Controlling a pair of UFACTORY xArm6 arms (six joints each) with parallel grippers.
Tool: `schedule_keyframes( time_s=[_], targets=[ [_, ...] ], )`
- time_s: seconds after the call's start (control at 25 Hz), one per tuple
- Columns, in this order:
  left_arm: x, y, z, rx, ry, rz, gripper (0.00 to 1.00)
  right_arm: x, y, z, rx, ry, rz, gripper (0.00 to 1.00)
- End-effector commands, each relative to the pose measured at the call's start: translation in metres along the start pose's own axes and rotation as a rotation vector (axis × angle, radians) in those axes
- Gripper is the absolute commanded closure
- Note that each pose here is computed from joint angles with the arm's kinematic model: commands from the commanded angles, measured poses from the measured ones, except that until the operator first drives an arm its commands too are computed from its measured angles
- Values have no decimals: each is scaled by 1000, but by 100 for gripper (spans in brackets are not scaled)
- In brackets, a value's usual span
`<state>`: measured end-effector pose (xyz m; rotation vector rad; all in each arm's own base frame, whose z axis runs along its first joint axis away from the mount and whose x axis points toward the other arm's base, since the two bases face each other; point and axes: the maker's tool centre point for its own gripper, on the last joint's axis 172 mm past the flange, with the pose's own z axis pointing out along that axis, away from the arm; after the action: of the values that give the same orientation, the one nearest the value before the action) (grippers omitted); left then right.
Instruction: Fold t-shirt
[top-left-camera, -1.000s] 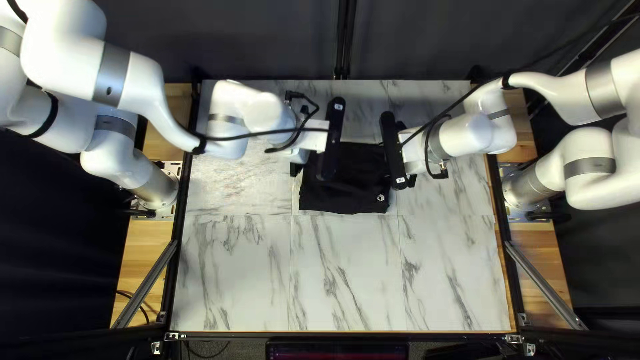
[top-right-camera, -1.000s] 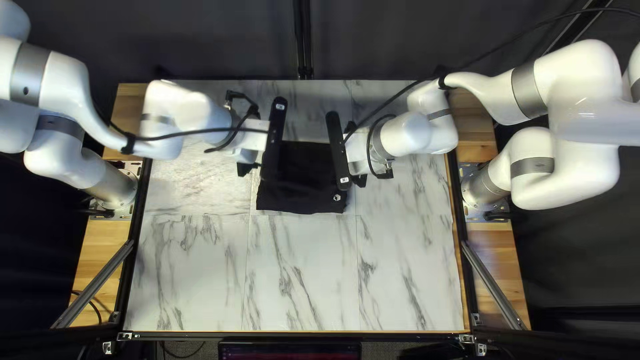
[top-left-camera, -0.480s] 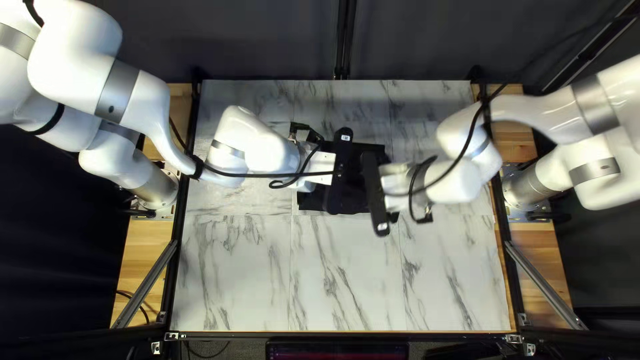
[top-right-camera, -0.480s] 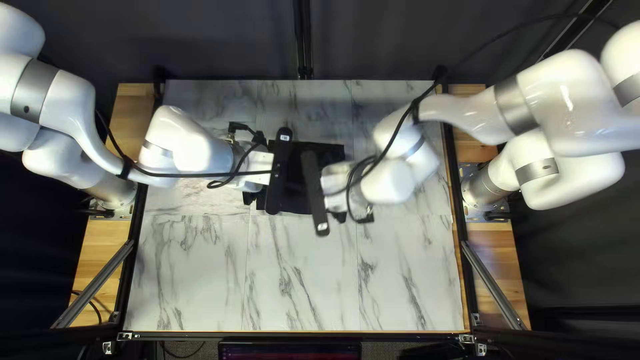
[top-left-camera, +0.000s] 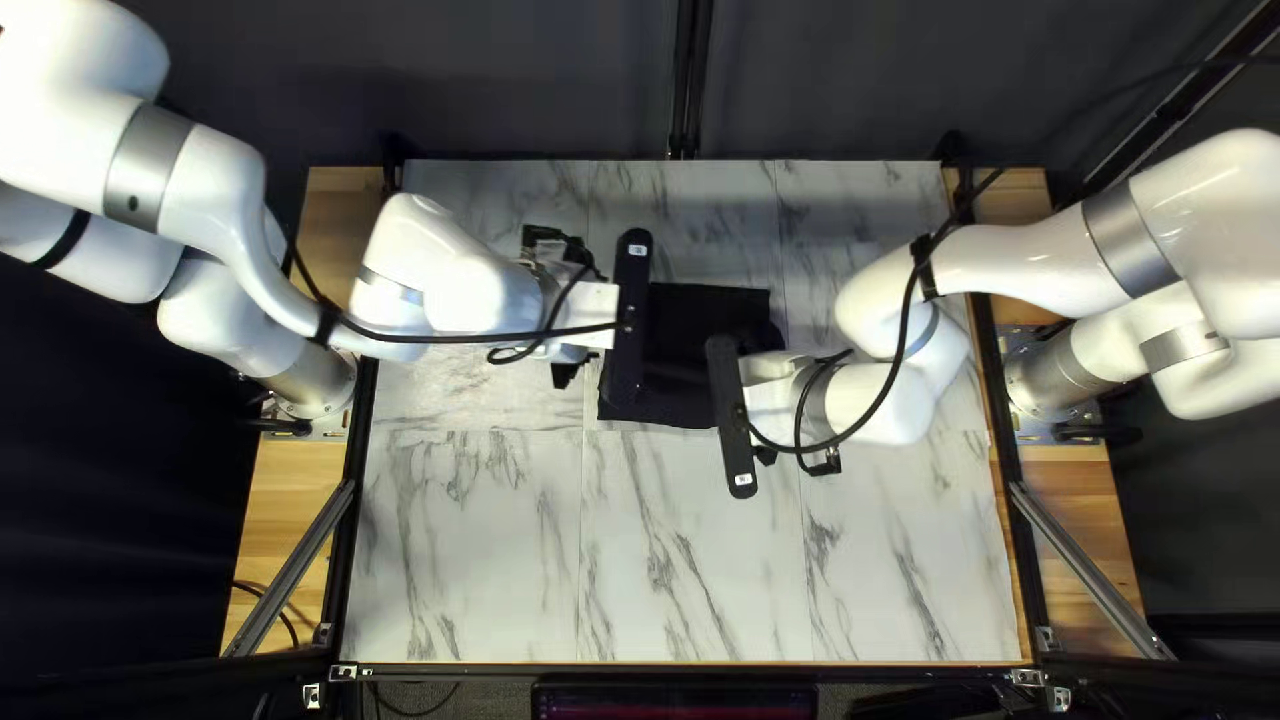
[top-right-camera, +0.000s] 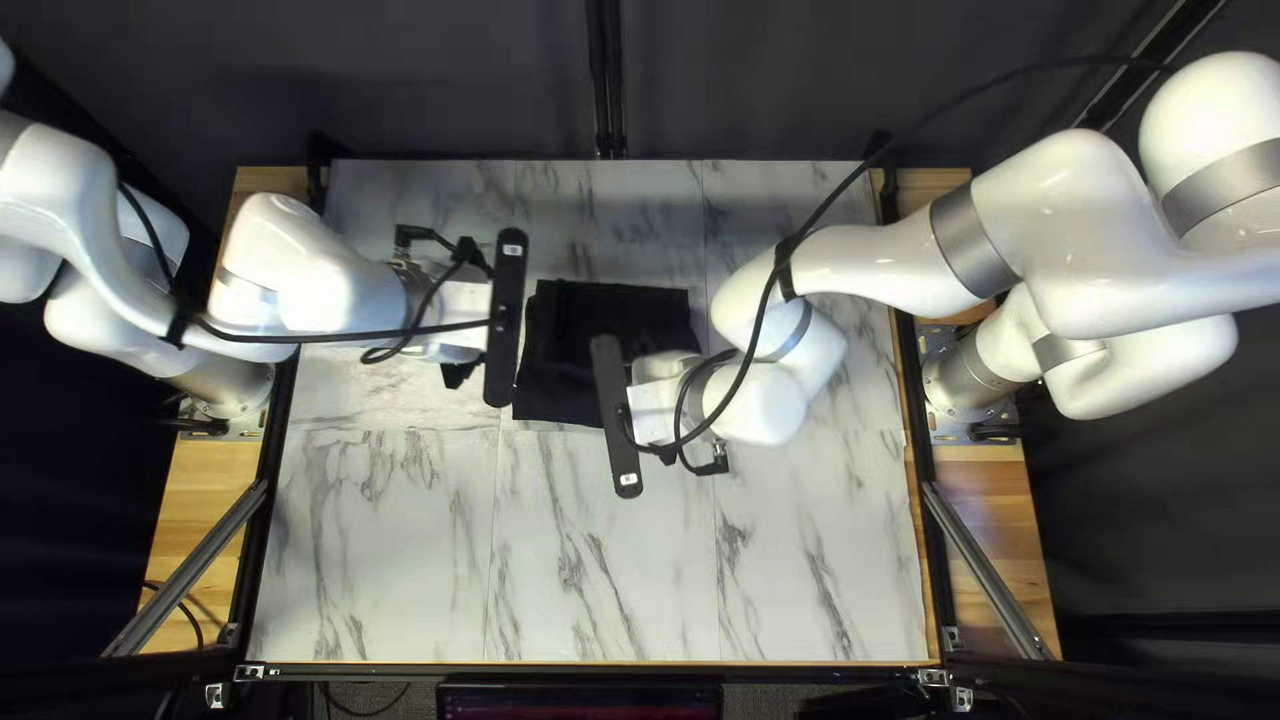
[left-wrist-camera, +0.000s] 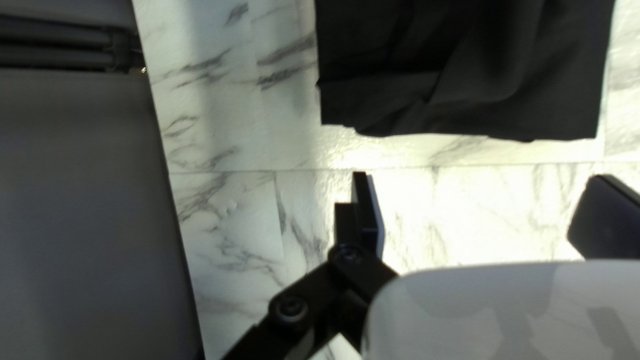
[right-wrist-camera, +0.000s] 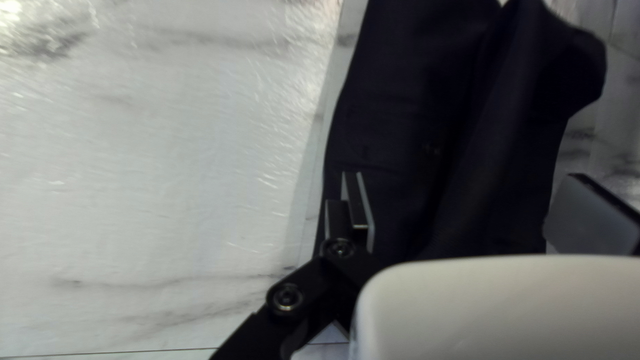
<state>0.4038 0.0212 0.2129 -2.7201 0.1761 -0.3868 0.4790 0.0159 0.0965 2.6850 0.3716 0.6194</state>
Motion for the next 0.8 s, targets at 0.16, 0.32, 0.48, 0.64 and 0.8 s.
schedule_keyframes(
  time_s=[0.16,0.32,0.48,0.64,0.8],
  targets=[
    [1,3,-7,10,-1,7,0,-13,73,-10,-15,7,7,0],
    [-5,4,-13,20,-14,4,0,-30,124,-12,-25,8,20,0],
    [-15,4,-23,36,-32,-3,0,-51,160,-8,-24,3,45,0],
    [-19,4,-25,46,-43,-8,0,-62,167,-10,-22,2,66,0],
    [-18,7,-25,48,-47,-11,0,-58,158,-16,-22,4,69,0]
  ],
)
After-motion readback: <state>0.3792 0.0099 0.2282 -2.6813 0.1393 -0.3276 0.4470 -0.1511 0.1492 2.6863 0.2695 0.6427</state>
